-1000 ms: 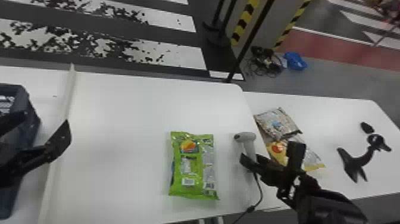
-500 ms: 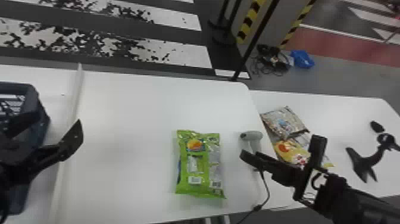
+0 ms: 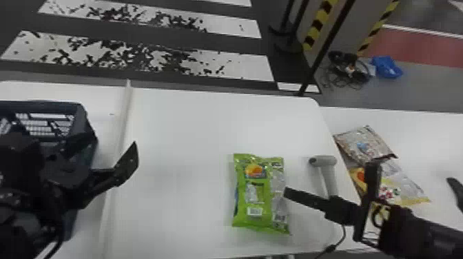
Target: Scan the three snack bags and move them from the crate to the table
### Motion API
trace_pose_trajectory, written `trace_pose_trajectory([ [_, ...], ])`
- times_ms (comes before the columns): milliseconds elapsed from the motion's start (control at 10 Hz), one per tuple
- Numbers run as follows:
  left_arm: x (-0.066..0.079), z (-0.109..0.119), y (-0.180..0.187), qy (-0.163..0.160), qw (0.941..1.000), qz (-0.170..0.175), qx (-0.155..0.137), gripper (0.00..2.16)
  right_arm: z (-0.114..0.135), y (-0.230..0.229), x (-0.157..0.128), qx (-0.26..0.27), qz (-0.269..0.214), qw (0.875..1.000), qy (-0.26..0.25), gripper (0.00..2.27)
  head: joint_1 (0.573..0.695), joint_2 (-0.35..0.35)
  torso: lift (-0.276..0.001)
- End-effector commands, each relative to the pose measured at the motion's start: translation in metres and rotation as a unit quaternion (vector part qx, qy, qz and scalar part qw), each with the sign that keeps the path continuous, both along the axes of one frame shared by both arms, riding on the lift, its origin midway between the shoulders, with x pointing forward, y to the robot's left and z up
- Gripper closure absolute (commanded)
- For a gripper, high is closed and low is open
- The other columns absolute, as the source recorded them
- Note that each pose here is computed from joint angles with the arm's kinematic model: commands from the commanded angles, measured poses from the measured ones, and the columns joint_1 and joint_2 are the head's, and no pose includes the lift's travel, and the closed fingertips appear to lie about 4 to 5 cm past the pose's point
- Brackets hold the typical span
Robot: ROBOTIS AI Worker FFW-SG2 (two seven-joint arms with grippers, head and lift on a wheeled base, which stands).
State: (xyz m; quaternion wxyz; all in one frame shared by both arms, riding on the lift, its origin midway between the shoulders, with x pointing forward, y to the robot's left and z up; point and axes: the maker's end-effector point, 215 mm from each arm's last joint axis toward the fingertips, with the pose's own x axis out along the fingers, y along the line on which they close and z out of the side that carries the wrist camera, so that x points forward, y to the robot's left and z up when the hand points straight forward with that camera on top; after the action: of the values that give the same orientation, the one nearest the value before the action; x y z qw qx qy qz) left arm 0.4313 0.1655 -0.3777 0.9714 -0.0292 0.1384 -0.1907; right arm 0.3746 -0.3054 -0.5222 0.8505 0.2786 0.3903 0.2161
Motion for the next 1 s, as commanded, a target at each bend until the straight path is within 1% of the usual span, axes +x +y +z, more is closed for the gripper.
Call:
trace_pose_trajectory([
  [0, -0.001, -0.001, 0.0, 0.001, 1.0, -0.003, 0.002, 0.03, -0.019, -0.002, 0.014, -0.023, 0.003, 1.0, -0.015, 0.11, 0.695, -0.195, -0.062],
  [100, -0.001, 0.0, 0.001, 0.0, 1.0, -0.002, 0.003, 0.03, -0.025, -0.005, 0.024, -0.034, 0.003, 0.999, -0.027, 0.11, 0.695, -0.196, -0.062],
  [200, -0.002, -0.001, 0.002, 0.001, 1.0, -0.002, 0.004, 0.03, -0.03, -0.004, 0.027, -0.034, 0.005, 0.999, -0.025, 0.11, 0.695, -0.195, -0.062],
  [400, -0.002, -0.003, -0.003, 0.002, 1.0, -0.005, 0.002, 0.03, -0.037, 0.012, 0.03, -0.048, 0.031, 0.998, -0.028, 0.12, 0.695, -0.191, -0.062],
  [500, -0.001, -0.003, -0.003, 0.002, 1.0, -0.005, 0.001, 0.03, -0.042, 0.019, 0.03, -0.058, 0.046, 0.997, -0.023, 0.37, 0.695, -0.184, -0.062],
  [600, -0.001, -0.004, -0.003, 0.003, 1.0, -0.005, 0.002, 0.03, -0.047, 0.022, 0.03, -0.069, 0.057, 0.996, -0.017, 1.36, 0.695, -0.175, -0.062],
  [700, -0.002, -0.004, -0.003, 0.003, 1.0, -0.005, 0.002, 0.03, -0.052, 0.022, 0.029, -0.083, 0.066, 0.994, -0.012, 2.19, 0.695, -0.167, -0.062],
  [800, -0.002, -0.006, -0.003, 0.005, 1.0, -0.005, 0.002, 0.03, -0.053, 0.023, 0.027, -0.085, 0.069, 0.994, -0.013, 2.19, 0.695, -0.164, -0.062],
  [900, -0.002, -0.005, -0.004, 0.003, 1.0, -0.006, 0.007, 0.03, -0.045, 0.022, 0.025, -0.082, 0.068, 0.994, -0.021, 2.19, 0.695, -0.163, -0.062],
])
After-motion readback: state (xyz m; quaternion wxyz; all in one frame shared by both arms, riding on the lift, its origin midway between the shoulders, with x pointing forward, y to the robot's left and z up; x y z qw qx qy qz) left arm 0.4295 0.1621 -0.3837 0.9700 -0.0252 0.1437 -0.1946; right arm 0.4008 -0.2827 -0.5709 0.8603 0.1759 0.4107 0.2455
